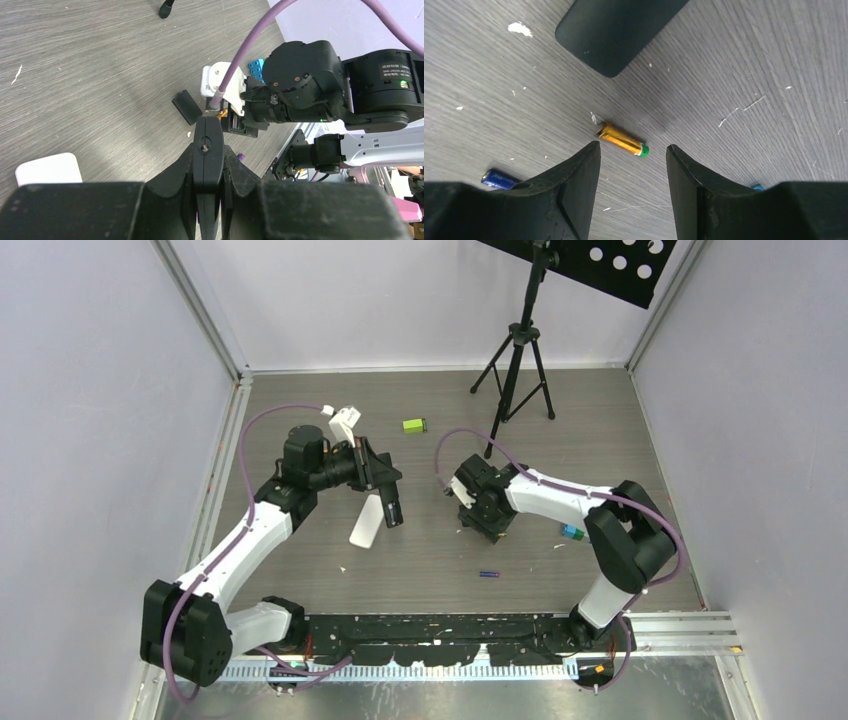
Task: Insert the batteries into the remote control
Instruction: Pick up the battery from the center of the board.
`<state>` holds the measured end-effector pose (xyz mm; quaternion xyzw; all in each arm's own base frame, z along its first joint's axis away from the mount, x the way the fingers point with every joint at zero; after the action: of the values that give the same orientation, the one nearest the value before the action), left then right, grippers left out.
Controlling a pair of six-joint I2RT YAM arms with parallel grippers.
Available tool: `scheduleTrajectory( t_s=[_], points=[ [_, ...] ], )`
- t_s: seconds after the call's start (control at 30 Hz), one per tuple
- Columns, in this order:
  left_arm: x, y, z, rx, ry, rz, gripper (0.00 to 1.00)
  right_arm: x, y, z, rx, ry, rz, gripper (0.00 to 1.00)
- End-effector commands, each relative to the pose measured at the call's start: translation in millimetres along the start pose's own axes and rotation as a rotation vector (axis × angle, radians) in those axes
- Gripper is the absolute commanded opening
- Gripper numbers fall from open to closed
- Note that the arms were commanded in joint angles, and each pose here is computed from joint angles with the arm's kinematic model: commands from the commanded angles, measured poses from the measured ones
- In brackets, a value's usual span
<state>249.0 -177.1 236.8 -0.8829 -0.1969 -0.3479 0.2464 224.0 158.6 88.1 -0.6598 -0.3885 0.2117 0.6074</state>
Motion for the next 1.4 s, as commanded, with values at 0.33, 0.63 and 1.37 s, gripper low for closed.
scheduleTrajectory(
  t_s=[0.33,0.63,1.37],
  points=[
    [10.3,0.3,-3.3,-0.011,0.039,-0.006,0.0,6.5,15.3,-2.5,-0.004,-0.07,0.002,0.53],
    [9.8,2.1,-3.2,-0.02,0.029,0.002,0.0,6.9,23.0,-9.9,0.033,-0.024,-0.015,0.48],
    [10.0,16.8,3.1,-0.055,-0.081,-0.061,0.0,44.3,-18.7,-20.5,0.014,0.282,-0.333,0.12]
  ],
)
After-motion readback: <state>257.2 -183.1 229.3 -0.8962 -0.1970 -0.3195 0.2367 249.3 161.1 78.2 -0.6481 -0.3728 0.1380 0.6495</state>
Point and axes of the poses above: each gripper's point midway between its finger pads, its own y axis out along the fingers, its own z axis along the line the jaws close on, x = y × z, the point moved 6 cm from there along -y, back along the fingers, and after that the axes turned 1 degree about y, right-handed, at the moved point
